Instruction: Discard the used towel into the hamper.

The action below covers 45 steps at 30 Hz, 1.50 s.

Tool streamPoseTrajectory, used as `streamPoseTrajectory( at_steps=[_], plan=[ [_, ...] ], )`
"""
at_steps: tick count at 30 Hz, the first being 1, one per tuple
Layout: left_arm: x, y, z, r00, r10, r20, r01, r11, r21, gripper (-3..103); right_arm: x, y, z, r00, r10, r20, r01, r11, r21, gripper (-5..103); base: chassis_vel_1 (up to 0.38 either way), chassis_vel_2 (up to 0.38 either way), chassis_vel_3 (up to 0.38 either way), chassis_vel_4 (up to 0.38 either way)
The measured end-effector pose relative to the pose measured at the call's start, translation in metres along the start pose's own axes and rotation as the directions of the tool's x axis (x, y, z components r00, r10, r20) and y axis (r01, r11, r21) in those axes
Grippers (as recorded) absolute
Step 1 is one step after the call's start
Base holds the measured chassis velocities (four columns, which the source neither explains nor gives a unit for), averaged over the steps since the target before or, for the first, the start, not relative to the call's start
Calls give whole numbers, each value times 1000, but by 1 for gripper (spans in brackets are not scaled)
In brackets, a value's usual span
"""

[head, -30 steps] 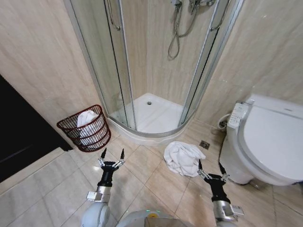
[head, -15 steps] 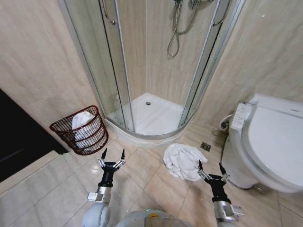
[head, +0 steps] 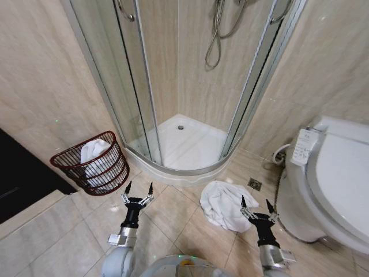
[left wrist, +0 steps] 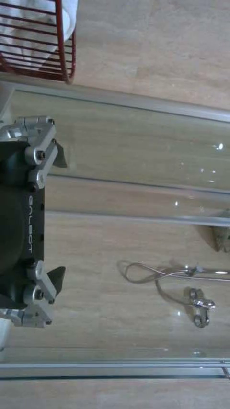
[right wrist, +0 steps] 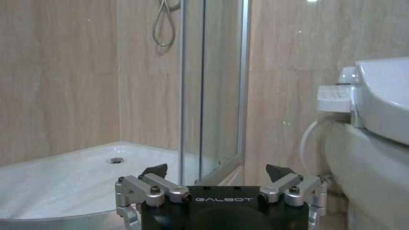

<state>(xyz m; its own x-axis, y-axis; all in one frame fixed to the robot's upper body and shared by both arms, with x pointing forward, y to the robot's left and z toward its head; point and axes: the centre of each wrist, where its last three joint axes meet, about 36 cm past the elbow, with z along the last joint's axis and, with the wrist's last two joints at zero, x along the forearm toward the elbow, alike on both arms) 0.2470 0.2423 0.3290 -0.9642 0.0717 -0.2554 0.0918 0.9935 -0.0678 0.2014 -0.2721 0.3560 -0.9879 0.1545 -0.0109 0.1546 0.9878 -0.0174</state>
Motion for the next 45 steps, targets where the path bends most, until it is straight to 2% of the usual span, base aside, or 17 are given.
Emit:
streamPoseTrajectory(
  at_steps=[13, 20, 22, 23, 26, 27, 29, 31, 32, 33, 34, 35, 38, 40, 45],
  plan=[
    [-2, 1, 4, 1000, -3, -2, 3, 1000, 4, 100, -1, -4, 5, 999, 9, -38, -9, 1000, 13, 100, 0, 0, 0, 0],
    [-5, 3, 4, 999, -32, 23, 32, 999, -3, 100, -13, -21, 20, 992, -12, -127, 16, 999, 27, 100, 0, 0, 0, 0],
    [-6, 3, 0, 999, -33, 33, 33, 999, -9, 100, -22, -35, 28, 981, -67, -180, 79, 995, 59, 100, 0, 0, 0, 0],
    [-6, 3, 0, 999, -33, 33, 33, 999, -9, 100, -22, -35, 28, 981, -67, -180, 79, 995, 59, 100, 0, 0, 0, 0],
    [-7, 3, -3, 998, -36, 45, 36, 999, -10, 100, -37, -54, 26, 948, -170, -270, 200, 976, 87, 100, 0, 0, 0, 0],
    [-7, 3, -3, 998, -36, 45, 36, 999, -10, 100, -37, -54, 26, 948, -170, -270, 200, 976, 87, 100, 0, 0, 0, 0],
    [-6, 3, -4, 998, -35, 50, 36, 999, -14, 100, -52, -69, 23, 920, -230, -316, 276, 955, 111, 100, 0, 0, 0, 0],
    [-6, 3, -4, 998, -35, 50, 36, 999, -14, 100, -52, -69, 23, 920, -230, -316, 276, 955, 111, 100, 0, 0, 0, 0],
    [-5, 3, -4, 998, -33, 53, 34, 999, -19, 100, -68, -82, 19, 900, -261, -348, 327, 934, 143, 100, 0, 0, 0, 0],
    [-4, 2, -4, 998, -32, 59, 34, 999, -24, 100, -94, -95, 6, 852, -310, -422, 402, 904, 146, 100, 0, 0, 0, 0],
    [-5, 3, -4, 998, -33, 60, 35, 999, -25, 100, -100, -99, 1, 828, -335, -449, 432, 892, 133, 100, 0, 0, 0, 0],
    [-5, 3, -4, 998, -33, 60, 35, 999, -25, 100, -100, -99, 1, 828, -335, -449, 432, 892, 133, 100, 0, 0, 0, 0],
    [-5, 4, -4, 997, -34, 63, 36, 999, -29, 100, -121, -113, -2, 773, -408, -486, 518, 848, 111, 100, 0, 0, 0, 0],
    [-5, 4, -4, 997, -34, 63, 35, 999, -29, 100, -123, -114, -2, 770, -412, -488, 522, 846, 110, 100, 0, 0, 0, 0],
    [-4, 3, -5, 997, -32, 65, 34, 999, -28, 100, -149, -125, 13, 733, -432, -526, 552, 829, 89, 100, 0, 0, 0, 0]
  ],
)
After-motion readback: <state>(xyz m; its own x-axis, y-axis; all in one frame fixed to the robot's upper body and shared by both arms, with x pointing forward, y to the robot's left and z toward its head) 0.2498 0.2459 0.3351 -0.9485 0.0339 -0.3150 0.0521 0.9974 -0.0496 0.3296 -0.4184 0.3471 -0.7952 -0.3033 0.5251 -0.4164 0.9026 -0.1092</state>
